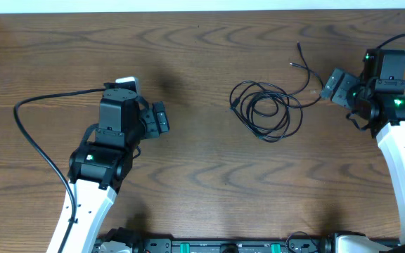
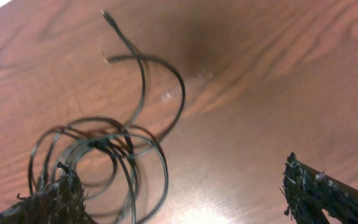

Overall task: Untangle cables
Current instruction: 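Reach the left gripper to the black cable bundle and grasp it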

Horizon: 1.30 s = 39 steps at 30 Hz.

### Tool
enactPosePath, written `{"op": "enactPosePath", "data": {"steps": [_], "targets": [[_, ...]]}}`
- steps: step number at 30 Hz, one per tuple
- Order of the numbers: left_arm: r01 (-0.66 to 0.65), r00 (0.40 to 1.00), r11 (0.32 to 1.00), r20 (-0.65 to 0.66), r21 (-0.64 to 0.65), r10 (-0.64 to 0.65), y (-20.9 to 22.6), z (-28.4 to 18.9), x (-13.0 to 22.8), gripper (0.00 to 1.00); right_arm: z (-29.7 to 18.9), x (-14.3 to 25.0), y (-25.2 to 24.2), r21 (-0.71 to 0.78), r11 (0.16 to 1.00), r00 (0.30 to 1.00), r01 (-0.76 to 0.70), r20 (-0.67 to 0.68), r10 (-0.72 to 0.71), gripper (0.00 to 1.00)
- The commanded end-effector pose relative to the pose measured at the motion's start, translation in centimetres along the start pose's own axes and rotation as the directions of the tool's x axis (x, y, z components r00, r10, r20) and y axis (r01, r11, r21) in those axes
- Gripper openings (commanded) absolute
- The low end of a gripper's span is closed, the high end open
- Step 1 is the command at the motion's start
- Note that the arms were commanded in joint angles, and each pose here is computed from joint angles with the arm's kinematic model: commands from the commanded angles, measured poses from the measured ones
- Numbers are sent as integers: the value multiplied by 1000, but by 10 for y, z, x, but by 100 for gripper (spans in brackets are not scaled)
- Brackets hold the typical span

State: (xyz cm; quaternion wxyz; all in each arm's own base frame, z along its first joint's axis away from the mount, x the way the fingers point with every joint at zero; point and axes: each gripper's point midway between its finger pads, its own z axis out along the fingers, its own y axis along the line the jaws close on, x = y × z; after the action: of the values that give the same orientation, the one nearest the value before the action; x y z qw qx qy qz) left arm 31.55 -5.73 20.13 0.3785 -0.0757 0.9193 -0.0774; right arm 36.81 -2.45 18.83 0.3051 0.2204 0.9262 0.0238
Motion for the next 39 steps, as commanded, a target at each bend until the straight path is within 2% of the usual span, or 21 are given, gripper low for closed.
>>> {"op": "enactPosePath", "data": {"steps": [1, 4, 9, 22, 31, 39], "targets": [[10, 1000, 998, -8, 56, -10, -9, -1, -1, 93, -3, 0, 1, -7, 1000, 1000, -18, -10, 17, 99], [15, 1000, 996, -18, 83, -14, -14, -2, 1, 93, -3, -1, 2, -10, 1000, 1000, -18, -4, 18, 99], [102, 995, 991, -27, 82, -100, -15, -2, 2, 93, -3, -3, 3, -14, 1000, 1000, -20, 5, 20, 99], [60, 997, 988, -61, 144, -51, -56, 2, 17, 92, -3, -3, 3, -17, 1000, 1000, -23, 2, 23, 99], [-67, 982, 976, -161, 210, 102, -114, 36, 45, 93, -3, -2, 3, -15, 1000, 1000, -23, -1, 23, 99], [-305, 925, 900, -127, 312, 357, -172, 79, 71, 92, -3, -2, 3, -15, 1000, 1000, -23, -1, 23, 99]]}}
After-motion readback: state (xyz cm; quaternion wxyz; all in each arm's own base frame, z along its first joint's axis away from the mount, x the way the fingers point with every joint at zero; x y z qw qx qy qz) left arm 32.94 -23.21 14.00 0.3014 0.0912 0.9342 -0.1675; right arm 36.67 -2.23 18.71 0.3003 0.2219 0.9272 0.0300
